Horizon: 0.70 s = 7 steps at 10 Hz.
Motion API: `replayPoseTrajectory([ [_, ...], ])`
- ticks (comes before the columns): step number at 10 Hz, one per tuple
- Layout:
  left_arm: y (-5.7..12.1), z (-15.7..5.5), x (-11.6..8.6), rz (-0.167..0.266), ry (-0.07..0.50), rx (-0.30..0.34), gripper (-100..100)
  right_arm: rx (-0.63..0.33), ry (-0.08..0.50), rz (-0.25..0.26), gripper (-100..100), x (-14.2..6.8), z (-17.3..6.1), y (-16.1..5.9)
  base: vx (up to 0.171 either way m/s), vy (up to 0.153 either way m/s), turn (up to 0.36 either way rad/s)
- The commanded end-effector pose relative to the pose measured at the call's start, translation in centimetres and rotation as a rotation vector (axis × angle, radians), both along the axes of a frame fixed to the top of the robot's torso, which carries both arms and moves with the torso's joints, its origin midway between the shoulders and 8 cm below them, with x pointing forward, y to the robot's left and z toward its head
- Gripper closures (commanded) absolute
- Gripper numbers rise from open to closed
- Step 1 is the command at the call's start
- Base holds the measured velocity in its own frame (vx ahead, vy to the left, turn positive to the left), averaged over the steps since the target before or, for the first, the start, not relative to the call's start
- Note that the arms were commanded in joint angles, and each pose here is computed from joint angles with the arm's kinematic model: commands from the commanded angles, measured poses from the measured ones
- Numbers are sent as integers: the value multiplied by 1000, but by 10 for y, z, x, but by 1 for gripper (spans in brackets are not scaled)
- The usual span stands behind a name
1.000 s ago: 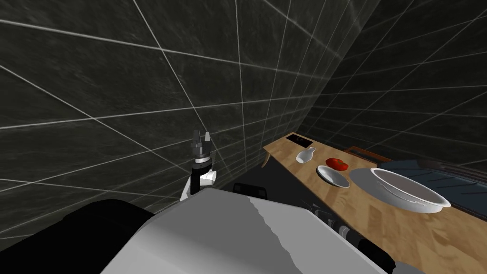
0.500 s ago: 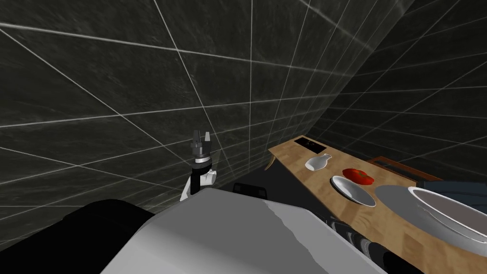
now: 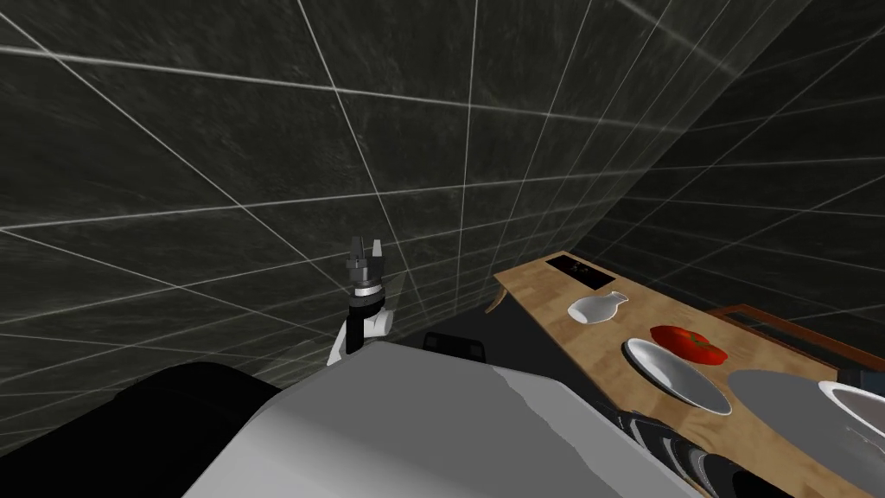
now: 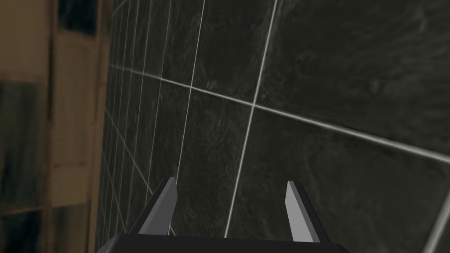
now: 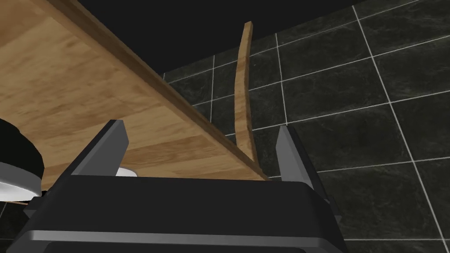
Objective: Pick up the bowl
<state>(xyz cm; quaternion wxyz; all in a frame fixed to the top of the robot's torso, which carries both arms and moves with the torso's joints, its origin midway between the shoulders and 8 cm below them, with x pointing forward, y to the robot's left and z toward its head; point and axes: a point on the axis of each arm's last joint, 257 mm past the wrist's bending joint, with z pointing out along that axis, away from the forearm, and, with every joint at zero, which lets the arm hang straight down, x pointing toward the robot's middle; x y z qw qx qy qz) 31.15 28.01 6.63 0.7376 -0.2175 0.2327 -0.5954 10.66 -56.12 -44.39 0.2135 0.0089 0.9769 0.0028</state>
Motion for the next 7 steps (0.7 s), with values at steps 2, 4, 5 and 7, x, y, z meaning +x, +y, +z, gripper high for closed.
replayPoseTrajectory([
  [2, 0, 0, 0, 0, 0, 0, 0, -61, 50, 16, -100, -12, 2, -25, 30, -13, 131],
  [4, 0, 0, 0, 0, 0, 0, 0, -109, 86, 24, -100, -19, 6, -47, 29, -21, 106],
  [5, 0, 0, 0, 0, 0, 0, 0, -150, 117, 27, -100, -25, 11, -66, 26, -29, 104],
  [7, 0, 0, 0, 0, 0, 0, 0, -194, 149, 36, -100, -30, 16, -85, 30, -30, 112],
])
